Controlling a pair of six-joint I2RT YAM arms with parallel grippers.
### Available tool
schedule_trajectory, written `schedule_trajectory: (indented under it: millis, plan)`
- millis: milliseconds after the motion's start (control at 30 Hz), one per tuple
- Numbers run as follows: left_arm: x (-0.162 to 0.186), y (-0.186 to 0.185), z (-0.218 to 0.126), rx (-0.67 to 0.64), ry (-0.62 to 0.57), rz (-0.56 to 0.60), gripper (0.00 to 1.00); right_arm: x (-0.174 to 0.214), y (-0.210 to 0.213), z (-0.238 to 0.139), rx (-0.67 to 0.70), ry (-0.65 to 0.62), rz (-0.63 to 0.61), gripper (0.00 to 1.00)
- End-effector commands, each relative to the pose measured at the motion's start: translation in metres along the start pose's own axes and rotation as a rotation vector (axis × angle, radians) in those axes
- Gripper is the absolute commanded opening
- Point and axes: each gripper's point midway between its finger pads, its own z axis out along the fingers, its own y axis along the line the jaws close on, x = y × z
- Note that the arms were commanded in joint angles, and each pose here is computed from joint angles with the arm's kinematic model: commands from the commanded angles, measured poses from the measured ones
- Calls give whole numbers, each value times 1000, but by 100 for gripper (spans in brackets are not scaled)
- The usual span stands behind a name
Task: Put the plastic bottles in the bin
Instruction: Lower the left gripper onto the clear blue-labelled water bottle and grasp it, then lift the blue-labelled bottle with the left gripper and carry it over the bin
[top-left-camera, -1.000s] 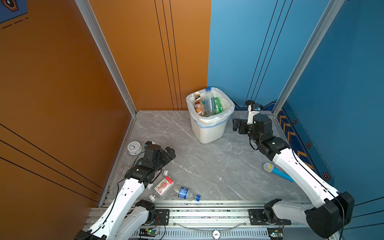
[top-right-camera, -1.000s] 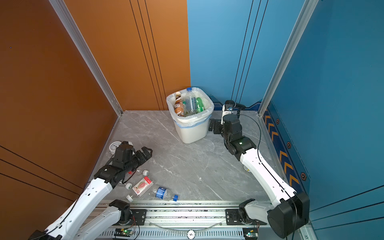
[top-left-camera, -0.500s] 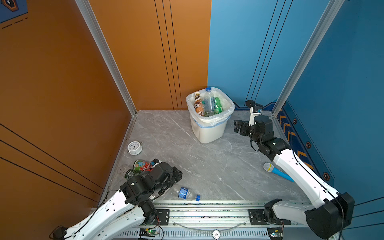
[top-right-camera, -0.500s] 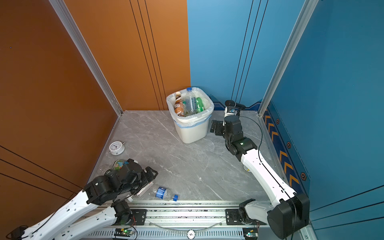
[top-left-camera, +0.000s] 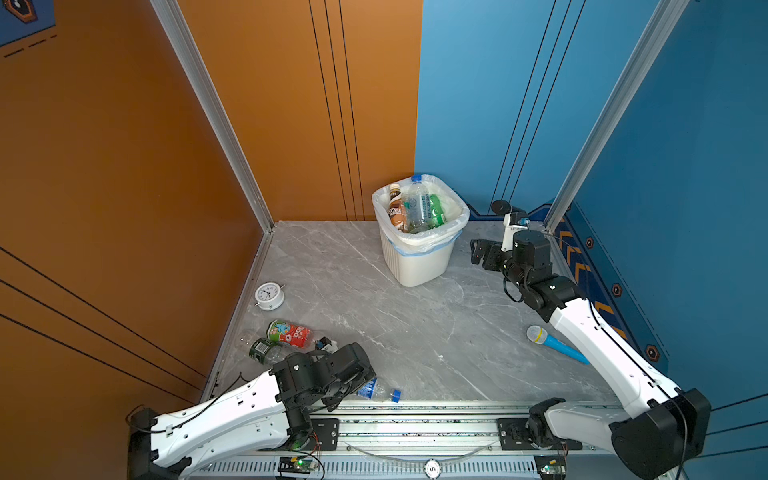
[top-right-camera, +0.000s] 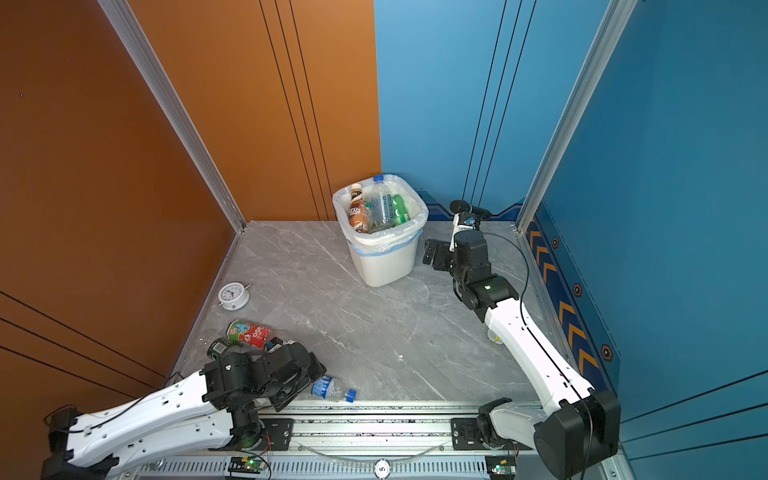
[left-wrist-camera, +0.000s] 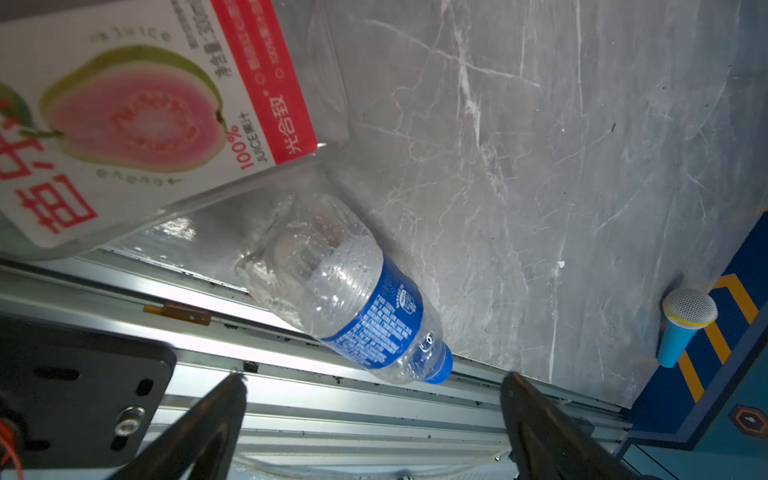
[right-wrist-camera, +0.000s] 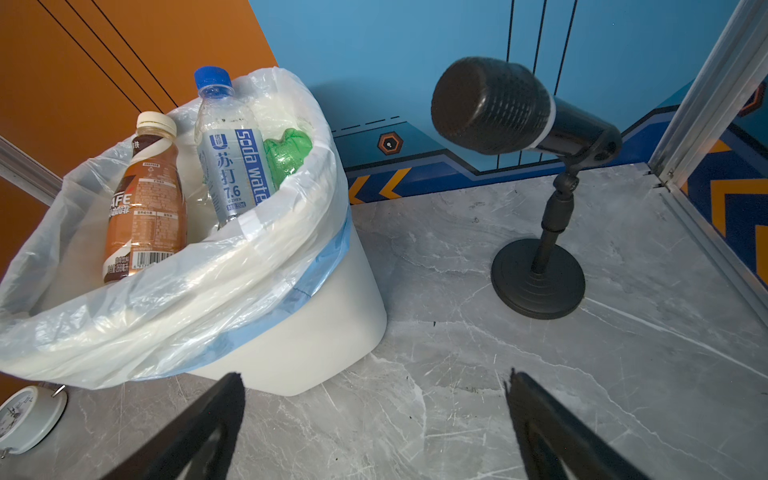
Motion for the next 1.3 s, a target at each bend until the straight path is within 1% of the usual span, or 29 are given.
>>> schedule_trajectory:
  millis: [0,200,333,400,633,767,800,900,967,1067,1167,1267]
  plan:
    - [10,-4,17,20,34,-35,96,-2,1,-5,-28,-13,23,100]
    - [12,-6,45,52,46,-87,91,-2,-2,-6,-22,-11,28,100]
    - [6,-17,58,91,37,-110,87,-3,-6,-8,-16,-13,32,100]
    - [3,-25,62,106,34,-108,82,-2,-8,-8,-10,-8,34,100]
    - [3,-46,82,145,50,-109,71,-2,-13,-9,0,-10,45,100]
    - [1,-59,89,158,51,-92,61,-2,-15,-10,5,-8,48,100]
    - [1,-71,89,194,56,-89,59,-2,-16,-11,7,-7,49,100]
    - [0,-81,94,216,66,-86,52,-3,-18,-11,14,-10,53,100]
    - [-3,-89,94,239,61,-81,49,-3,-19,-11,14,-9,58,100]
    - [-14,-107,86,271,33,-49,48,-1,-21,-10,18,-5,63,100]
    - [-32,-132,70,325,-13,-4,48,1,-21,-11,17,-4,68,100]
    - [-58,-163,41,387,-89,64,48,2,-23,-13,21,-3,71,100]
